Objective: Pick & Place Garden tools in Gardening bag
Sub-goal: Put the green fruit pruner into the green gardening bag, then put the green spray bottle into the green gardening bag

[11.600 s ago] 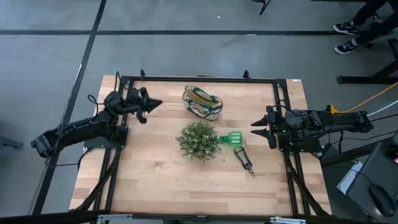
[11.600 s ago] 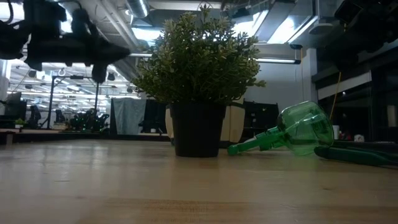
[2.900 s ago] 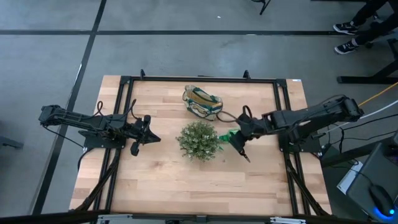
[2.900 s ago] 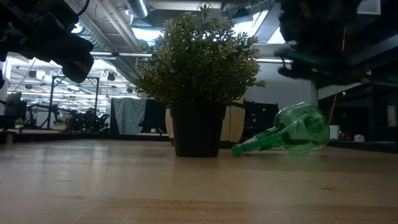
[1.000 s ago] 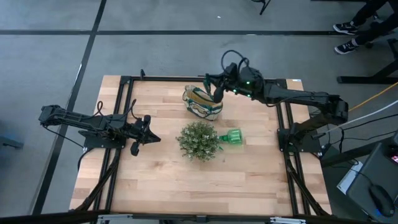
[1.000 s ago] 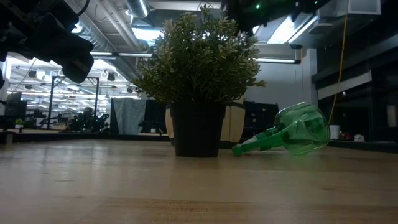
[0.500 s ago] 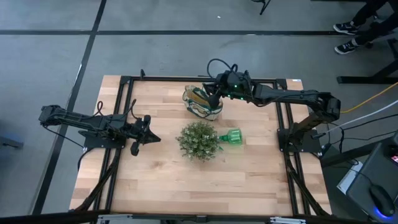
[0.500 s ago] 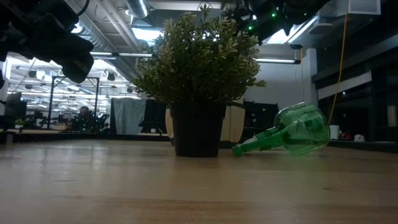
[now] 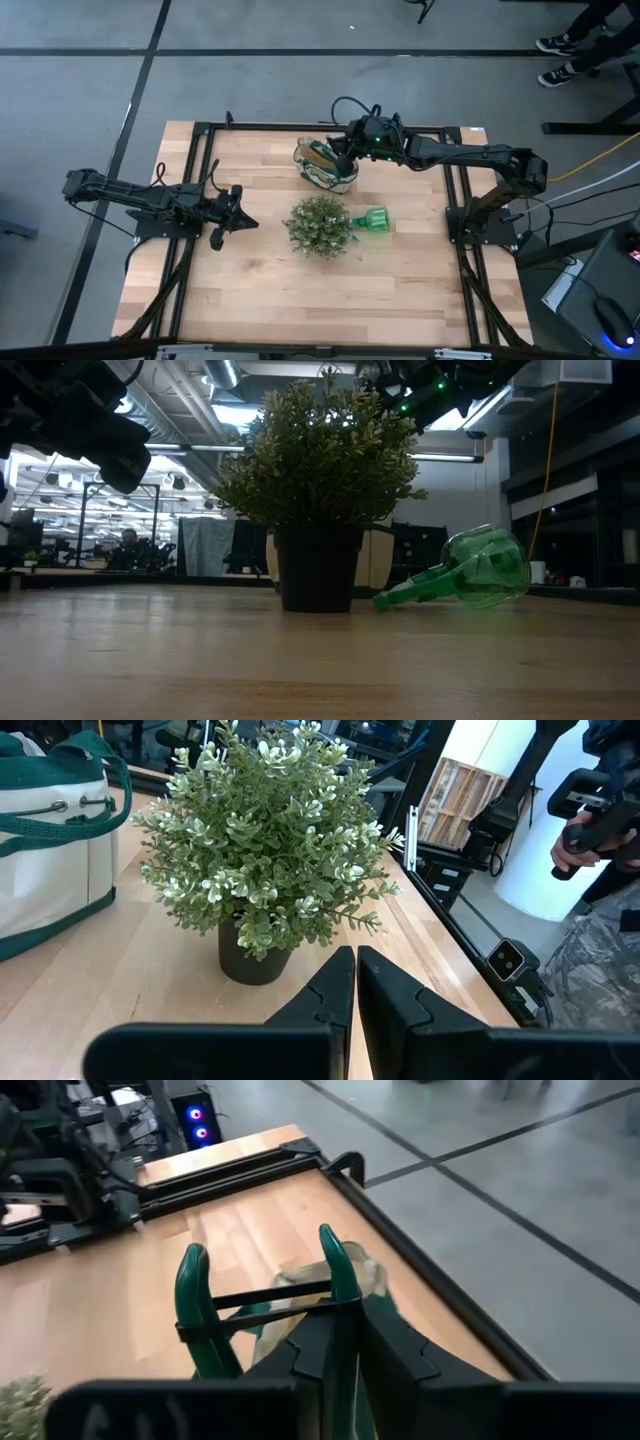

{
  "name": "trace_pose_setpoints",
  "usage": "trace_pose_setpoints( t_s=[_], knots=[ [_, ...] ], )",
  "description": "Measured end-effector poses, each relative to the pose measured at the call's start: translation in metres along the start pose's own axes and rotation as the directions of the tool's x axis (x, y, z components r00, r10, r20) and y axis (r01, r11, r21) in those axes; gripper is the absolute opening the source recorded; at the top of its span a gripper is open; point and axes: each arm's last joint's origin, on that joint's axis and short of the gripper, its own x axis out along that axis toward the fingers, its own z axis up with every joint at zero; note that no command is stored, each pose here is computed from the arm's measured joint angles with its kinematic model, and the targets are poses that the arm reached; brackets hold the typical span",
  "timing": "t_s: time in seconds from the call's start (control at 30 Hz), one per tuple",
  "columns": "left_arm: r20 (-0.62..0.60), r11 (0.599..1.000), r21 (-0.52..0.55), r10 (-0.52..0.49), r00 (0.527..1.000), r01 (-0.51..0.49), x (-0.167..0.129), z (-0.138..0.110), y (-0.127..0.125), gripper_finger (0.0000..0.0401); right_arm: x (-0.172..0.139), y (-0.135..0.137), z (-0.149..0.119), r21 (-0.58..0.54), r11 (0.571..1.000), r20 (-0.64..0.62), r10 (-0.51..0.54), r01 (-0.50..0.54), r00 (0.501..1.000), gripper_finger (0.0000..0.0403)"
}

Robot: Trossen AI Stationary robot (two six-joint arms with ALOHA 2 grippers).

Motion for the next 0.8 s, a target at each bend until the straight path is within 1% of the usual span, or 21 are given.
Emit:
trace_pose_setpoints(
  t_s=[0.1, 0.2, 0.53, 0.67, 0.8],
  knots=[
    [0.000, 1.000, 0.000, 0.000, 1.000, 0.000, 0.0000, 0.0000, 0.0000, 0.0011, 0.0000, 0.0006, -0.0010, 0.023, 0.999, -0.013, 0.023, -0.023, 1.000, 0.0055],
    [0.000, 1.000, 0.000, 0.000, 1.000, 0.000, 0.0000, 0.0000, 0.0000, 0.0009, 0.0000, 0.0007, -0.0021, 0.050, 0.998, -0.023, 0.025, -0.024, 0.999, 0.0061],
    [0.000, 1.000, 0.000, 0.000, 1.000, 0.000, 0.0000, -0.0001, 0.0000, 0.0013, -0.0001, 0.0006, -0.0035, 0.054, 0.998, -0.038, 0.025, -0.023, 0.999, 0.0088],
    [0.000, 1.000, 0.000, 0.000, 1.000, 0.000, 0.0000, 0.0000, 0.0000, 0.0011, -0.0001, 0.0014, -0.0037, 0.059, 0.997, -0.042, 0.054, -0.052, 0.998, 0.0105],
    [0.000, 1.000, 0.000, 0.000, 1.000, 0.000, 0.0000, 0.0000, 0.0000, 0.0009, -0.0002, 0.0020, -0.0041, 0.127, 0.990, -0.048, 0.075, -0.069, 0.996, 0.0117]
  ],
)
